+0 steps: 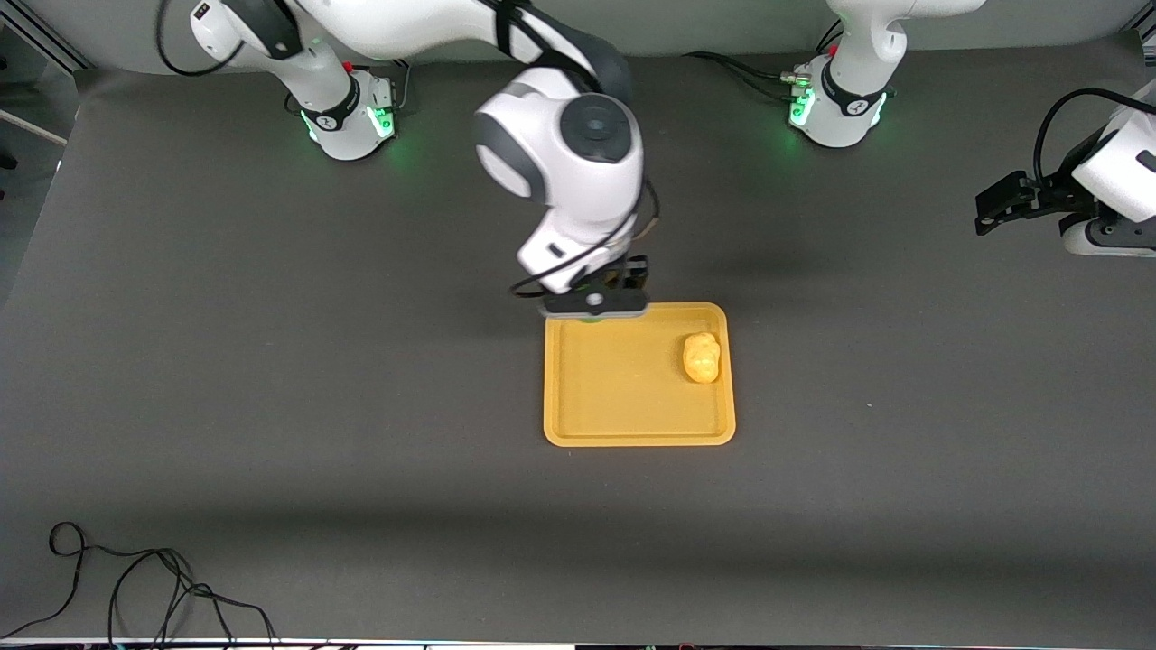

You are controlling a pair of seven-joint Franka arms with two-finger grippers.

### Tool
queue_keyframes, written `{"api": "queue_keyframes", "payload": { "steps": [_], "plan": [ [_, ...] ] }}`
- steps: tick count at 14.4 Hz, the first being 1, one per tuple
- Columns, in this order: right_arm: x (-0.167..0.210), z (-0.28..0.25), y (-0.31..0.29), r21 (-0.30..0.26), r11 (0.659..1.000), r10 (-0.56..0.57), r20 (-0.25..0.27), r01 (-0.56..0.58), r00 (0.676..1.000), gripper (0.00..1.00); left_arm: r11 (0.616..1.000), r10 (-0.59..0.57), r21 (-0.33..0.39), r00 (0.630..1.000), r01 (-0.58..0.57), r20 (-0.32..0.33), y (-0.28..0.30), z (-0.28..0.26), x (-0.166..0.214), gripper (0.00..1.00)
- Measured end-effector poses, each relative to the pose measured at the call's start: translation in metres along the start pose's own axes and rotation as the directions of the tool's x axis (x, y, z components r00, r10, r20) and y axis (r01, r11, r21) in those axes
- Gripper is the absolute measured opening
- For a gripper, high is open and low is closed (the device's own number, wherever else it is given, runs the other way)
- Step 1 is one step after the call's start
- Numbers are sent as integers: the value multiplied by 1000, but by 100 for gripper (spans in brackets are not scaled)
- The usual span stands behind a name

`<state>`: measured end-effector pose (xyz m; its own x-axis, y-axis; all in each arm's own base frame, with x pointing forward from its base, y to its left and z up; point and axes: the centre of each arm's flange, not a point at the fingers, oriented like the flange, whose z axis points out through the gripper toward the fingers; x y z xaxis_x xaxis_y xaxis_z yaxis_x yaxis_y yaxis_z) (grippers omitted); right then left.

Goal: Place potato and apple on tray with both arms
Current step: 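Carry the apple over the tray beside the potato, then lower the apple onto the tray and open the right gripper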

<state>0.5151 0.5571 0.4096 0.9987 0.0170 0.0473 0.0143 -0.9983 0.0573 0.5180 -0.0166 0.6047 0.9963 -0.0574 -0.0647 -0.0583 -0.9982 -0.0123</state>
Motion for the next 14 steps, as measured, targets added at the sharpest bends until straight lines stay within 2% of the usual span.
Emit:
{"api": "queue_keyframes", "payload": {
  "steps": [8,11,14],
  "plan": [
    [21,160,-29,37,999,-13,-58,15,998,75,1000,-8,2,1000,8,0,-4,-6,-3,100],
    [18,198,-31,38,999,-17,-55,19,998,75,1000,-7,2,1000,7,1,-4,-6,-3,100],
    [18,211,-32,43,999,-19,-59,21,998,75,1000,-7,2,1000,7,1,-4,-6,-3,100]
  ]
}}
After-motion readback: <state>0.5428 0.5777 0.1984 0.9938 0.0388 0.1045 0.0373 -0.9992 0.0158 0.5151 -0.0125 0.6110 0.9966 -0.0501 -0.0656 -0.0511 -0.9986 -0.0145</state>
